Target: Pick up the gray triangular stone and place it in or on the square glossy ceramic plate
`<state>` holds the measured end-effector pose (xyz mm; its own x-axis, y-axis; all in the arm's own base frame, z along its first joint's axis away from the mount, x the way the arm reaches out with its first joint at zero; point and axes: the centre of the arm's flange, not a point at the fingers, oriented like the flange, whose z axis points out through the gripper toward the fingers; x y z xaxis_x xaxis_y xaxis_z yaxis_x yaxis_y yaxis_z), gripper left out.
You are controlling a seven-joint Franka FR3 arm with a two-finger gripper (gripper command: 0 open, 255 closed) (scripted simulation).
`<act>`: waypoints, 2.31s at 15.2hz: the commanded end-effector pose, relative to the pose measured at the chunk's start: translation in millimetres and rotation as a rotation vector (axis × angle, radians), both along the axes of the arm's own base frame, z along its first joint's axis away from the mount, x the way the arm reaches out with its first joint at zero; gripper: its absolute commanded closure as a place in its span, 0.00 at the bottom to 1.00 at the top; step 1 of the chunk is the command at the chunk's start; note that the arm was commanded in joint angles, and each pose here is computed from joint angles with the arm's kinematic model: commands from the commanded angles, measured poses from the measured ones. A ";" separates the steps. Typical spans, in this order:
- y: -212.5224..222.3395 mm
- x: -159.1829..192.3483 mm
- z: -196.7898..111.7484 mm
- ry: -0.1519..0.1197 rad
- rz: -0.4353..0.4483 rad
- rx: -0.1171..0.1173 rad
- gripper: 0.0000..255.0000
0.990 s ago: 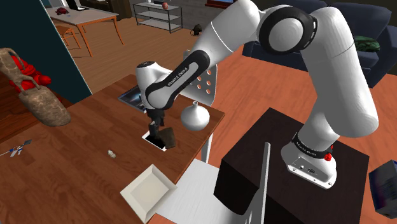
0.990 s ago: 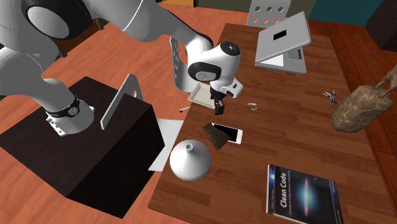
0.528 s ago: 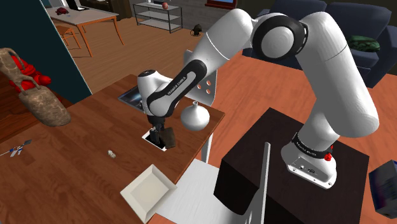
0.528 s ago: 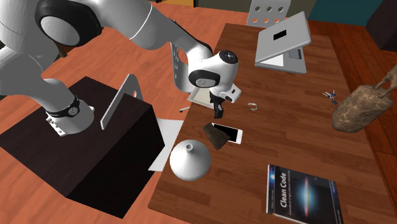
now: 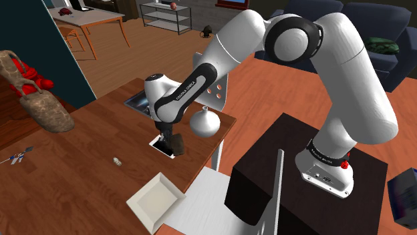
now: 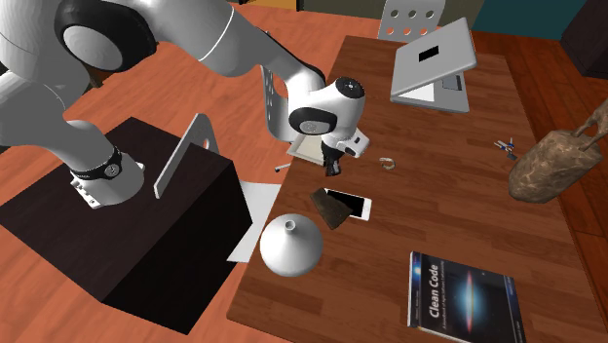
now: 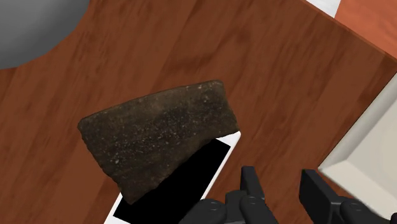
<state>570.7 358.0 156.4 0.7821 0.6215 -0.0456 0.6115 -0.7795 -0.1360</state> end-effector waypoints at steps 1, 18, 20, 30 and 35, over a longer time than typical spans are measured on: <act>0.0 0.0 0.0 0.000 0.000 0.000 1.00; -29.7 -36.5 -75.9 -0.123 -1.010 -0.117 0.00; -29.8 -35.9 -86.5 -0.123 -1.010 -0.117 0.00; -29.9 -35.2 -100.0 -0.123 -1.010 -0.117 0.00; -29.9 -35.2 -100.0 -0.123 -1.010 -0.117 1.00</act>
<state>535.5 328.3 56.5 0.9415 -0.3330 0.0526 -0.3331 -0.9429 -0.0071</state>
